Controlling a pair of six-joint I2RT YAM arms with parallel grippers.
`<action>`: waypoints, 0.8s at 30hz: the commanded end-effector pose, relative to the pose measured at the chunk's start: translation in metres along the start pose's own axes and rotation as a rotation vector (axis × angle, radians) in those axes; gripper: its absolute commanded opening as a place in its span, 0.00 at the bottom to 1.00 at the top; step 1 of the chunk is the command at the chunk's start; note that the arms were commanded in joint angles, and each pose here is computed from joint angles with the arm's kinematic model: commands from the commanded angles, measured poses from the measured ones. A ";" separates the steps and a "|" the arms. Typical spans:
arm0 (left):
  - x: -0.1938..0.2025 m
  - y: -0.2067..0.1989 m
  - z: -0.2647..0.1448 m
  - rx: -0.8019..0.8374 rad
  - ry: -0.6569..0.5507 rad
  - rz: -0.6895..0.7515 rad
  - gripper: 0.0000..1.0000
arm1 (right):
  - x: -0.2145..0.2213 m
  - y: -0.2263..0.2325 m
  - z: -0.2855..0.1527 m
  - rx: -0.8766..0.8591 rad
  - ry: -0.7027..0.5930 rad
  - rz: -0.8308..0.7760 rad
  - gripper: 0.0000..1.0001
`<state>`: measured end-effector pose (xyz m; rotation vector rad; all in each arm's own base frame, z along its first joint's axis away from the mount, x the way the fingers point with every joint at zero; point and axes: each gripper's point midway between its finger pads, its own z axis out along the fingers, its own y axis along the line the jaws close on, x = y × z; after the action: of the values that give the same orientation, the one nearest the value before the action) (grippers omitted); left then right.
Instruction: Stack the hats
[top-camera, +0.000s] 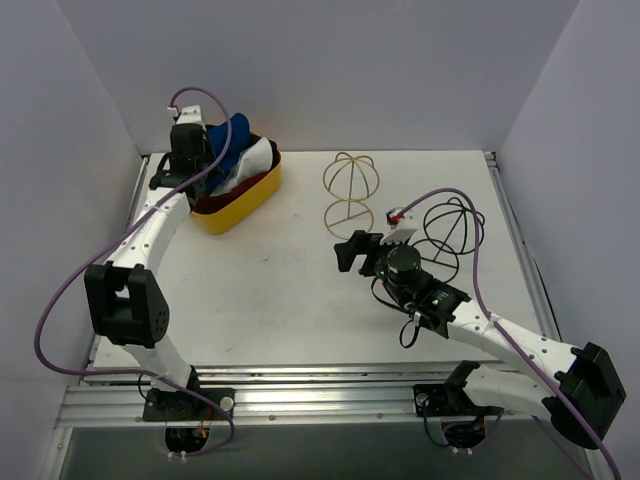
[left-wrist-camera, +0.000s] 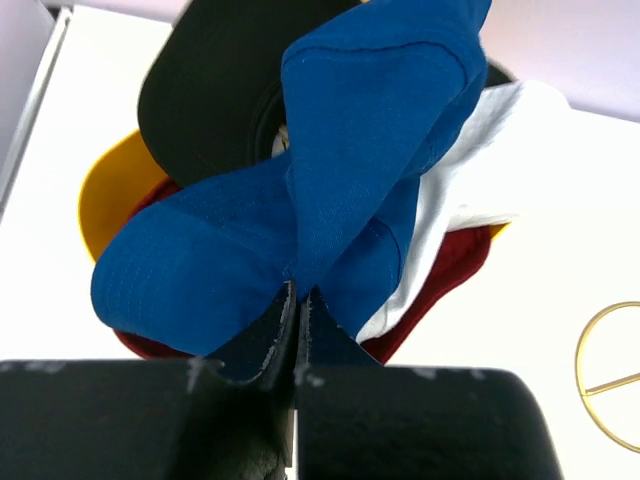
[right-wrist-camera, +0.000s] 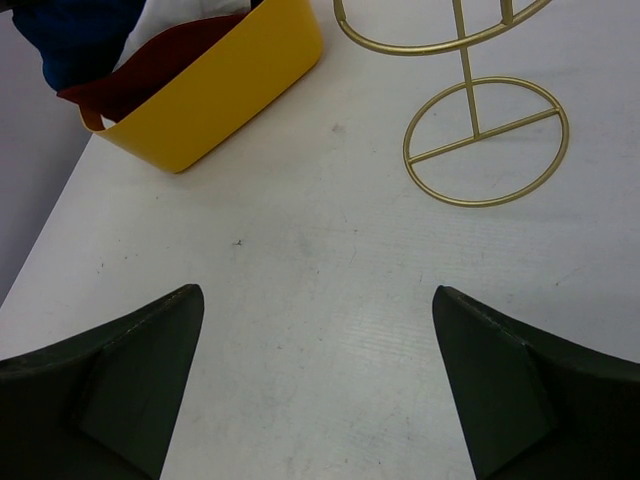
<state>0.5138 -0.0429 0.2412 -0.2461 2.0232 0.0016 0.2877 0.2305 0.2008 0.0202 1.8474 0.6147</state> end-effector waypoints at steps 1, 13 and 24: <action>-0.081 -0.006 -0.048 0.054 -0.205 -0.028 0.02 | -0.026 0.014 -0.003 -0.036 -0.070 0.008 0.93; -0.113 -0.042 -0.162 0.362 -0.239 -0.131 0.02 | -0.040 0.027 -0.014 -0.115 -0.103 -0.003 0.93; -0.021 -0.103 -0.263 0.835 -0.024 -0.190 0.02 | -0.099 0.085 -0.057 -0.382 -0.202 -0.002 0.86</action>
<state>0.3364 -0.1315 0.4008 -0.0066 1.7704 -0.7210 0.2587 0.2469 0.2775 -0.1427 1.6606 0.8390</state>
